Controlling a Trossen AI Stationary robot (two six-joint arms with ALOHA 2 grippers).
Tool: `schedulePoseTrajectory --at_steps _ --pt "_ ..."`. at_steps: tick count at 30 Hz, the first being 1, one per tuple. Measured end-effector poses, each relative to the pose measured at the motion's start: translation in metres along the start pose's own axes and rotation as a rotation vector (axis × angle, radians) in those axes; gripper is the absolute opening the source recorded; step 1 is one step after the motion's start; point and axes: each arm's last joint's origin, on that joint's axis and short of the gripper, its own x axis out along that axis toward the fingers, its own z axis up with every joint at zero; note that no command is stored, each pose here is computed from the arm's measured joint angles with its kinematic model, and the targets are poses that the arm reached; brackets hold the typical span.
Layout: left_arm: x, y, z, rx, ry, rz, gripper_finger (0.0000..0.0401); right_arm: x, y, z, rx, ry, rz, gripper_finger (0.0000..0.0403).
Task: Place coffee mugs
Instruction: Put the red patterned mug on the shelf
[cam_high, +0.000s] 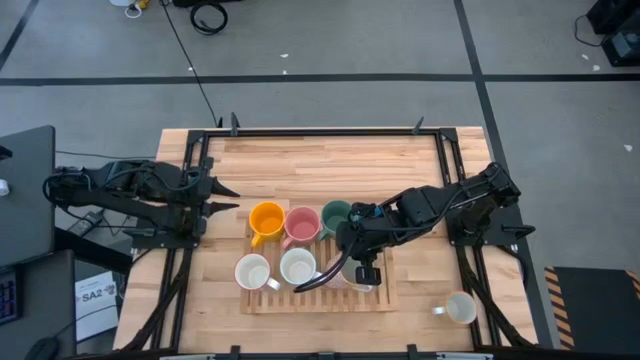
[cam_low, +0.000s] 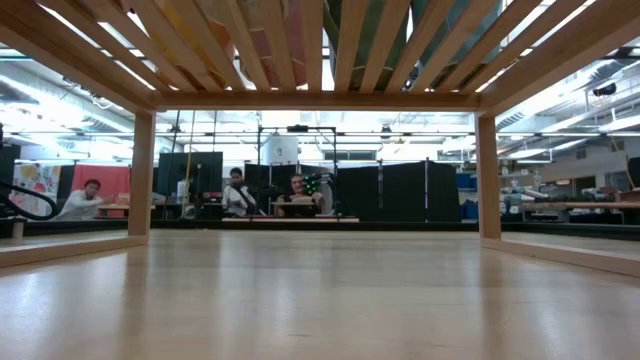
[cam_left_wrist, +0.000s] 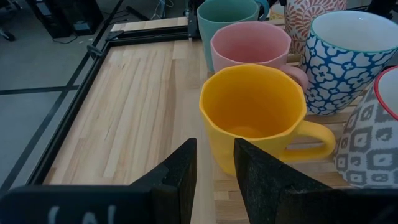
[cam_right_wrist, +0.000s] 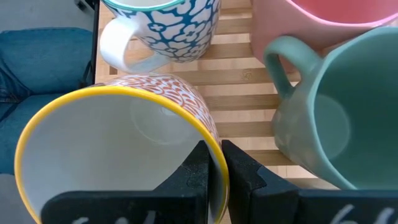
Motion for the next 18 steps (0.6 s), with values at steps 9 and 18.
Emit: schedulePoseTrajectory --at_steps 9,18 --pt "0.0 0.0 0.0 0.0 0.0 0.0 0.0114 -0.0002 0.0 -0.0001 0.0 0.0 0.0 0.0032" --pt "0.0 0.0 0.0 0.0 0.0 0.0 0.0114 0.0042 0.0006 0.0 -0.002 0.017 0.002 0.0032"
